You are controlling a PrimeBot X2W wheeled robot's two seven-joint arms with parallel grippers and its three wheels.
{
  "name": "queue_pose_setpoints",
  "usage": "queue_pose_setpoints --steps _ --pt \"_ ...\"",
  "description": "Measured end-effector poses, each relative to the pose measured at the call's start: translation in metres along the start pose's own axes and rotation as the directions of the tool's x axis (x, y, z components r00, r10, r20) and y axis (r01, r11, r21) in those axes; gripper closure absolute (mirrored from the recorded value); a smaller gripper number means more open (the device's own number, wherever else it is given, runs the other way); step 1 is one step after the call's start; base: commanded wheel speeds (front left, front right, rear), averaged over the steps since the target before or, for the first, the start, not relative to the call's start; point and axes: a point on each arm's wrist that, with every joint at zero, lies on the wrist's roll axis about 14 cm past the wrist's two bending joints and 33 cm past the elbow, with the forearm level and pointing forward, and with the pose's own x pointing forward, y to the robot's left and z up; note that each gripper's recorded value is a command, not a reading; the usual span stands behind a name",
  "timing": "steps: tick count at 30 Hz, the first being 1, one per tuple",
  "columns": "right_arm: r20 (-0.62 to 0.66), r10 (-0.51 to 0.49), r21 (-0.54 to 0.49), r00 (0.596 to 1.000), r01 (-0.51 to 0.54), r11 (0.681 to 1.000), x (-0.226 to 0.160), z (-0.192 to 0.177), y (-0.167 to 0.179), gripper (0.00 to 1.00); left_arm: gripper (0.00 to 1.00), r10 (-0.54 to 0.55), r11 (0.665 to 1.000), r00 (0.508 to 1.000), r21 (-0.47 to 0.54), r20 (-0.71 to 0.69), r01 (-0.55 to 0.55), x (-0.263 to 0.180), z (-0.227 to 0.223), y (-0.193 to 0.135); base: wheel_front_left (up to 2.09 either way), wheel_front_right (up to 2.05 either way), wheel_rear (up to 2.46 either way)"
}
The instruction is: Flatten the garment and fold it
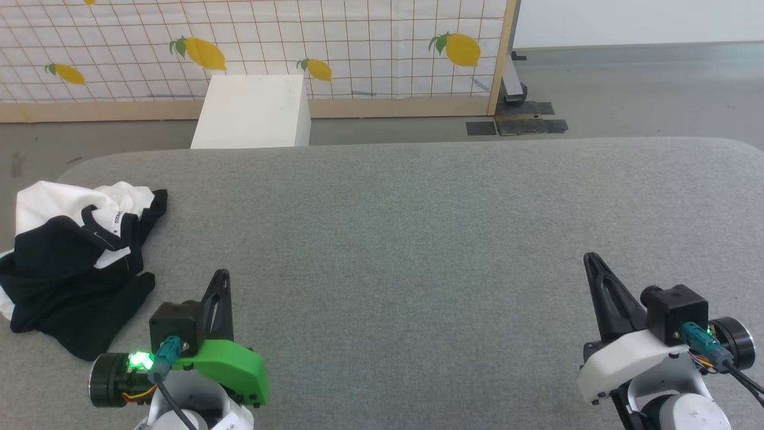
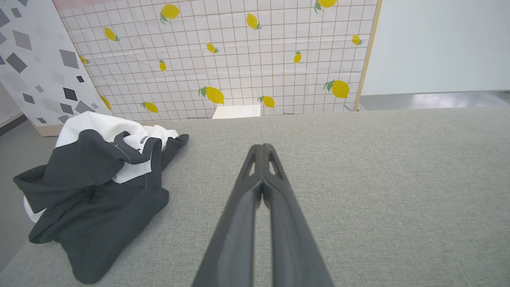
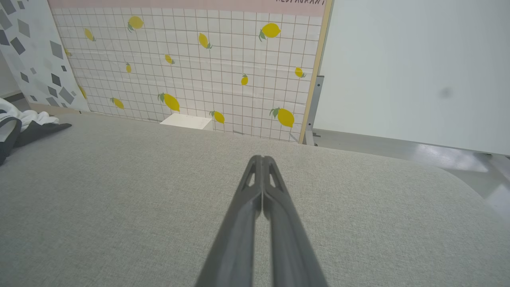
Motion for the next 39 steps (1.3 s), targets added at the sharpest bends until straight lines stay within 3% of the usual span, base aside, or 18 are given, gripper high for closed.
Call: queue_pose_setpoints --steps 26,27,39 --pt "0.000 0.000 0.000 1.000 0.000 1.000 0.0000 0.0000 0.0001 1.00 1.00 0.000 1.000 1.000 0.000 0.000 0.000 0.0000 0.0000 0.0000 0.00 0.00 0.00" --pt "0.000 0.000 0.000 1.000 0.000 1.000 0.0000 -0.0001 0.0000 0.00 0.00 -0.001 1.000 1.000 -0.001 0.000 0.001 0.0000 0.0000 -0.0003 0.00 0.00 0.00" --pt "0.000 0.002 0.001 1.000 -0.002 1.000 0.0005 -0.0010 0.0004 0.00 0.00 -0.013 1.000 1.000 -0.011 -0.003 0.013 -0.0005 -0.0028 -0.0046 0.00 0.00 0.00"
